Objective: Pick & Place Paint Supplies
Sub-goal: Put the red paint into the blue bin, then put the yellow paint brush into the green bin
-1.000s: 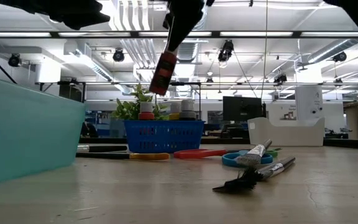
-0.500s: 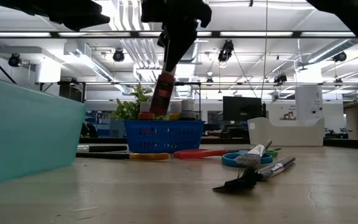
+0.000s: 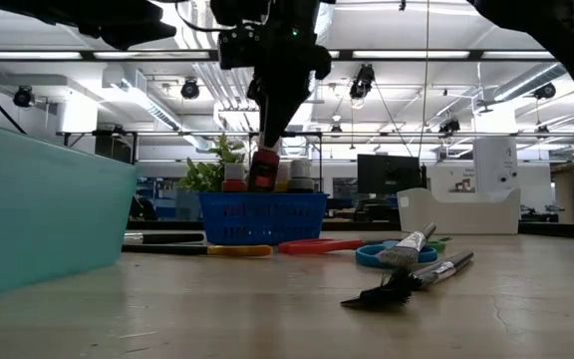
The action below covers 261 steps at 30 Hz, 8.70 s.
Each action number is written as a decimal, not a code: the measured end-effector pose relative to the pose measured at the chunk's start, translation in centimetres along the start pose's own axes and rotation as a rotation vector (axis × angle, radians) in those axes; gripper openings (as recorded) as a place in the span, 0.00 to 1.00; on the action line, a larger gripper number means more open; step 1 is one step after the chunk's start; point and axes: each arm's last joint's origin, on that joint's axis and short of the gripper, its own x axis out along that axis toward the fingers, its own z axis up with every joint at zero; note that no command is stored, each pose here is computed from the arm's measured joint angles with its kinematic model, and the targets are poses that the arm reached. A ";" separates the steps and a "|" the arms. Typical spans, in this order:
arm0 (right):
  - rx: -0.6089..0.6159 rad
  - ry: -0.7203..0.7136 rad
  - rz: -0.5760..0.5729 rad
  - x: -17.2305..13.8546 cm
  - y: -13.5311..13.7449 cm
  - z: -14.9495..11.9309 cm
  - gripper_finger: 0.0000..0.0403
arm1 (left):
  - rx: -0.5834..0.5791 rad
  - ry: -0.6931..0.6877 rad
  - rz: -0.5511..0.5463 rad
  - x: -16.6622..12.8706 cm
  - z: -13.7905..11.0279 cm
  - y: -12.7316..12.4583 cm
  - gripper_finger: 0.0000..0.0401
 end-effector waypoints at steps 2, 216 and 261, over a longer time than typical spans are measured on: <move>-0.009 0.010 0.004 0.6 0.0 0.1 0.27 | 0.000 0.000 0.000 0.0 0.0 0.0 0.84; -0.047 -0.710 -0.351 -4.4 30.8 -20.5 0.63 | 0.023 1.203 -0.258 24.0 -6.3 -15.0 0.05; -0.039 -0.708 -0.349 -4.2 30.8 -20.6 0.63 | -0.170 1.044 -0.271 11.4 7.9 -17.3 0.01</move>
